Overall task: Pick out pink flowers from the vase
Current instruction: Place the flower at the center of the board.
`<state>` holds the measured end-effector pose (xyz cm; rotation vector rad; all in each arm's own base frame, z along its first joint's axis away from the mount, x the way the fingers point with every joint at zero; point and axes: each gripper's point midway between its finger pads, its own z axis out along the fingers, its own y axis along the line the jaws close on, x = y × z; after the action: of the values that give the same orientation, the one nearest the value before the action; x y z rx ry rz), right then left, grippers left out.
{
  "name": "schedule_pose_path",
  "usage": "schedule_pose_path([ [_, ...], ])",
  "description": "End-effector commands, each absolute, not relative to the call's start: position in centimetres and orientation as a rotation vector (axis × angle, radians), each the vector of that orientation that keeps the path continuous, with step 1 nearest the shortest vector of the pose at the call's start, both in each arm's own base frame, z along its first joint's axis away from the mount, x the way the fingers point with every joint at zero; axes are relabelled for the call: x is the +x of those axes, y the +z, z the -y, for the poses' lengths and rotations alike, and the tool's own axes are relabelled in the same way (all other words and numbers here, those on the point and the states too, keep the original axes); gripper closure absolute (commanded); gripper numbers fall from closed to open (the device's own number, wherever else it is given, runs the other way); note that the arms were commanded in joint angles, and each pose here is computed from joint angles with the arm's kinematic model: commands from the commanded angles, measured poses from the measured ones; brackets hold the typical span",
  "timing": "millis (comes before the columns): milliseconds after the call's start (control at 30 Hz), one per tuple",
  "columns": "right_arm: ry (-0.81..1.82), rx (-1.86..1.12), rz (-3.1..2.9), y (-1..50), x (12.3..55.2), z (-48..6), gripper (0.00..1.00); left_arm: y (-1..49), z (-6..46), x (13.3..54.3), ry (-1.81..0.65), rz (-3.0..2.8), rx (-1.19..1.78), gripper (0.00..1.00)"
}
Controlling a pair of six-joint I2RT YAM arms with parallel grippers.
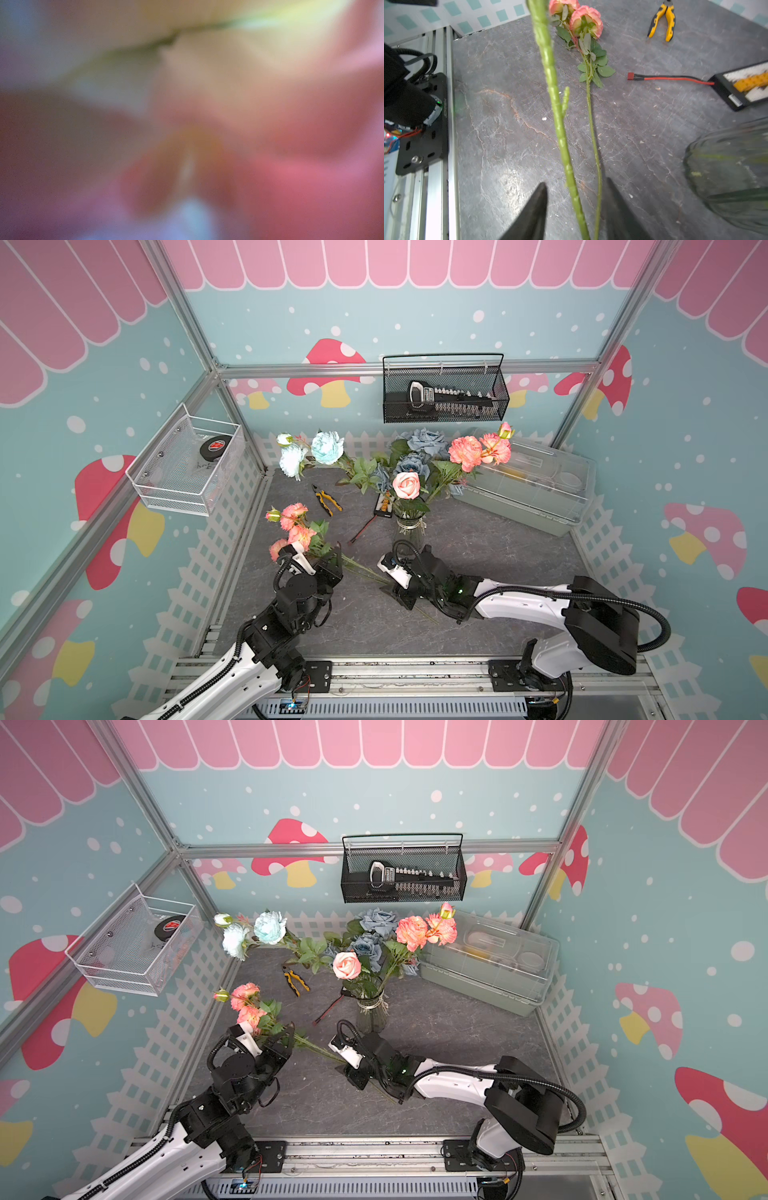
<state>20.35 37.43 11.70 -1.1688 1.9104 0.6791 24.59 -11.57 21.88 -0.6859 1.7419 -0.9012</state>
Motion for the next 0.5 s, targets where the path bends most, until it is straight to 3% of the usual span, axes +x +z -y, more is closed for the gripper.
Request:
schedule_pose_path([
  [0,0.658,-1.147,-1.869,13.1,21.0,-38.2,0.86,23.3,11.6,24.5,-0.925,-1.720,-0.683,1.00],
  [67,0.639,-1.145,-1.870,13.2,21.1,-38.0,0.94,23.0,11.7,24.6,-0.912,-1.731,-0.677,1.00],
  [133,0.618,-1.147,-1.876,13.3,21.3,-37.8,1.00,22.9,11.7,24.7,-0.897,-1.741,-0.671,0.93],
  [233,0.559,-1.161,-1.892,13.0,21.6,-37.3,1.00,22.7,11.9,24.8,-0.862,-1.763,-0.636,0.60],
  [367,0.428,-1.190,-1.930,12.1,22.5,-36.1,1.00,22.8,10.9,24.2,-0.709,-1.858,-0.571,0.01],
  [467,0.357,-1.253,-1.986,10.2,22.8,-35.6,1.00,22.2,9.5,23.3,-0.580,-1.924,-0.512,0.01],
])
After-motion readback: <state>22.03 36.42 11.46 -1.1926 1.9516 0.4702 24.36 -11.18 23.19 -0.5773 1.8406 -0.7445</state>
